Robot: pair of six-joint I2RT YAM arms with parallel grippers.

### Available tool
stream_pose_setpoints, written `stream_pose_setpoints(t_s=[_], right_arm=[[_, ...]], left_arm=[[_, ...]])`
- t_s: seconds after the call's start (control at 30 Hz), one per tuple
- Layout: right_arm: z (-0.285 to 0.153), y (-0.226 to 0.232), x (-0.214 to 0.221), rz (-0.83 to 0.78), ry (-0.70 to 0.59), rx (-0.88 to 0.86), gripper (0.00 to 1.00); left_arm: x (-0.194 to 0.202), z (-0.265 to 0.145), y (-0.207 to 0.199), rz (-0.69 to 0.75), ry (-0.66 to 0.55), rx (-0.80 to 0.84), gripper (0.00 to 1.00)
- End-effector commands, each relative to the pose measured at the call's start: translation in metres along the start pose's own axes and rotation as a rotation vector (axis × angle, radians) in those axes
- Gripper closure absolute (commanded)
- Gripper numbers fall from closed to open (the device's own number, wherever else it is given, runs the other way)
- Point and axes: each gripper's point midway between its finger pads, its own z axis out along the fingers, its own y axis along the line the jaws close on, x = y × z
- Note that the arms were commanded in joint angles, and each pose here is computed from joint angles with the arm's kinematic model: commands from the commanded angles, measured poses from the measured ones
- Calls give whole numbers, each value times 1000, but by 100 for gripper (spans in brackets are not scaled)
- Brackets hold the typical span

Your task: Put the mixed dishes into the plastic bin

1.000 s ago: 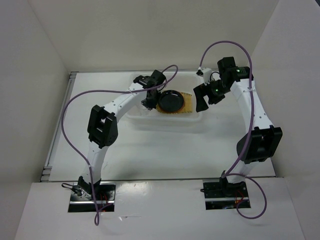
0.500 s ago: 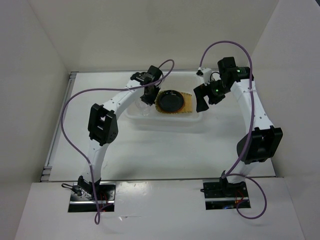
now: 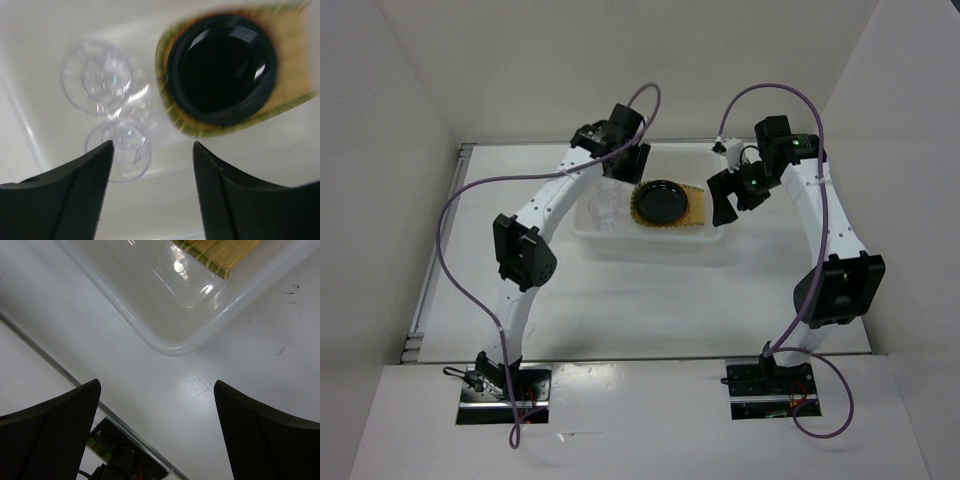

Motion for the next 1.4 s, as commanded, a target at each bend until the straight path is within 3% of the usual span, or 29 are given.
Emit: stream_pose_setpoints(t_s=[0.0, 0.03, 0.13, 0.27, 0.4, 0.43, 0.47, 0.5, 0.53, 0.57, 0.6, 0.63, 0.7, 0.8, 1.03, 1.37], right_arm=[[-9, 4, 0, -19, -24, 7, 2], [-9, 4, 0, -19, -24, 7, 2], [-8, -2, -6, -30, -39, 28, 2], [-10, -8, -11, -33, -54, 60, 2], [-4, -22, -7, 8, -37, 130, 2], [0, -29, -4, 25, -37, 147, 2], [-1, -27, -2, 36, -36, 147, 2], [4, -28, 1, 48, -32, 144, 2], [4, -28, 1, 45, -38, 147, 2], [3, -28, 0, 49, -52, 153, 2], [8, -27, 6, 68, -35, 145, 2], [9, -29, 6, 75, -42, 142, 2], [11, -29, 7, 93, -52, 124, 2], [15, -26, 4, 100, -65, 94, 2], [21, -26, -3, 91, -71, 57, 2], [23, -24, 2, 82, -55, 45, 2]], left_arm=[[-104, -133, -8, -150, -404, 141, 28], [-120, -157, -6, -161, -478, 156, 14], [-146, -226, -17, -148, -647, 256, 0], [-132, -256, 7, -169, -660, 145, 0], [-89, -205, 37, -174, -493, -66, 0], [-81, -232, 44, -188, -543, -55, 0], [-59, -191, 40, -178, -507, -63, 0], [-53, -241, 49, -224, -635, 10, 0], [-62, -261, 52, -263, -770, 66, 0], [-26, -226, 57, -270, -713, 60, 0], [-18, -268, 75, -317, -832, 64, 0], [-15, -276, 82, -333, -877, 60, 0], [0, -276, 97, -348, -857, 22, 0], [25, -259, 114, -312, -726, -55, 0], [51, -277, 127, -350, -785, -75, 0], [70, -274, 134, -354, -735, -90, 0]])
